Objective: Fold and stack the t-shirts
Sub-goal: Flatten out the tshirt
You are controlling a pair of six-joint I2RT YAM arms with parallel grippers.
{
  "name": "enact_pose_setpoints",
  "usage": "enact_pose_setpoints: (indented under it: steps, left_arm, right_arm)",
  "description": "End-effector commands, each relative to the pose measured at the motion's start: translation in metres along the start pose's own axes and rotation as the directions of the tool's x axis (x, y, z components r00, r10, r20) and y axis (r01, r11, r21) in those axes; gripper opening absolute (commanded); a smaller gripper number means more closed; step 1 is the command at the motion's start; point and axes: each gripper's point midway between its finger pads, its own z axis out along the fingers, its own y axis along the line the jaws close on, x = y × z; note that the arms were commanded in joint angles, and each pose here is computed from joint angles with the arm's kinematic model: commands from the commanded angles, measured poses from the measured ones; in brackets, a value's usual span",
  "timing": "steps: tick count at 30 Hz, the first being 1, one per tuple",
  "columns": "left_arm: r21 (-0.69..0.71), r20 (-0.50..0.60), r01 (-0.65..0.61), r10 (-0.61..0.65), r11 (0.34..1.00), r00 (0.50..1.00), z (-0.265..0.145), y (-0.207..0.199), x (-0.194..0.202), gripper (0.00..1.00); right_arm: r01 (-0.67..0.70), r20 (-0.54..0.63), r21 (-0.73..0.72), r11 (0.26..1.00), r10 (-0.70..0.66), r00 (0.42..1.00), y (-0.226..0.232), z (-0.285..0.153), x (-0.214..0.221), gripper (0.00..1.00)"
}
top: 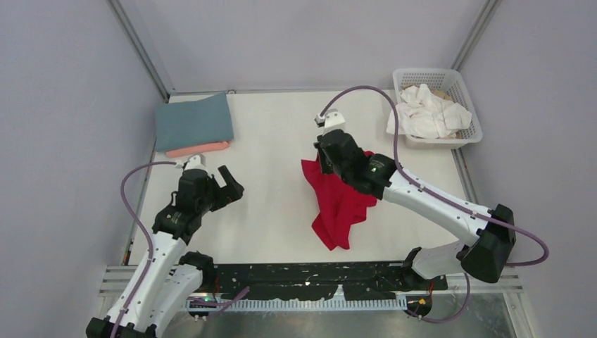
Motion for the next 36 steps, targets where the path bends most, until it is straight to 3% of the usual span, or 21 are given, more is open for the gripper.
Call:
enact_pose_setpoints:
  steps: [1, 3, 6, 10, 14, 20, 25, 33, 36]
  left_arm:
    - [0.229, -0.033, -0.001, 0.009, 0.973, 0.999, 0.006, -0.047, -0.002, 0.99]
    - [0.358, -0.112, 0.012, 0.031, 0.934, 0.993, 0.01, -0.073, 0.016, 0.99]
    - [0.426, -0.206, -0.024, 0.123, 0.905, 0.971, 0.017, -0.096, 0.046, 0.99]
    - [0.493, -0.335, -0.128, 0.324, 0.861, 0.885, 0.017, -0.137, 0.102, 0.99]
    - [0.504, -0.42, -0.172, 0.415, 0.846, 0.808, 0.019, -0.177, 0.145, 0.94]
    - [0.401, -0.478, -0.288, 0.467, 0.87, 0.744, 0.039, -0.198, 0.191, 0.86]
    - [0.326, -0.535, -0.334, 0.464, 0.884, 0.705, 0.055, -0.195, 0.221, 0.69]
    - [0.228, -0.55, -0.395, 0.452, 0.89, 0.702, 0.072, -0.191, 0.231, 0.41]
    - [0.175, -0.57, -0.456, 0.467, 0.873, 0.676, 0.078, -0.19, 0.239, 0.18]
  right_arm:
    - [-0.096, 0.117, 0.113, 0.989, 0.083, 0.99, -0.058, -0.02, -0.038, 0.06]
    - [-0.139, 0.105, 0.179, 0.974, 0.121, 0.987, -0.09, -0.028, -0.025, 0.05]
    - [-0.184, 0.11, 0.273, 0.944, 0.159, 0.981, -0.132, -0.051, -0.006, 0.06]
    - [-0.205, 0.058, 0.437, 0.876, 0.2, 0.978, -0.188, -0.067, 0.042, 0.05]
    - [-0.231, 0.02, 0.519, 0.823, 0.259, 0.966, -0.216, -0.074, 0.075, 0.05]
    - [-0.285, 0.034, 0.465, 0.838, 0.305, 0.952, -0.211, -0.069, 0.081, 0.05]
    - [-0.289, 0.025, 0.441, 0.85, 0.31, 0.95, -0.206, -0.065, 0.084, 0.05]
    - [-0.296, 0.039, 0.416, 0.86, 0.309, 0.95, -0.203, -0.065, 0.081, 0.05]
    - [-0.299, 0.054, 0.426, 0.854, 0.306, 0.95, -0.205, -0.068, 0.079, 0.05]
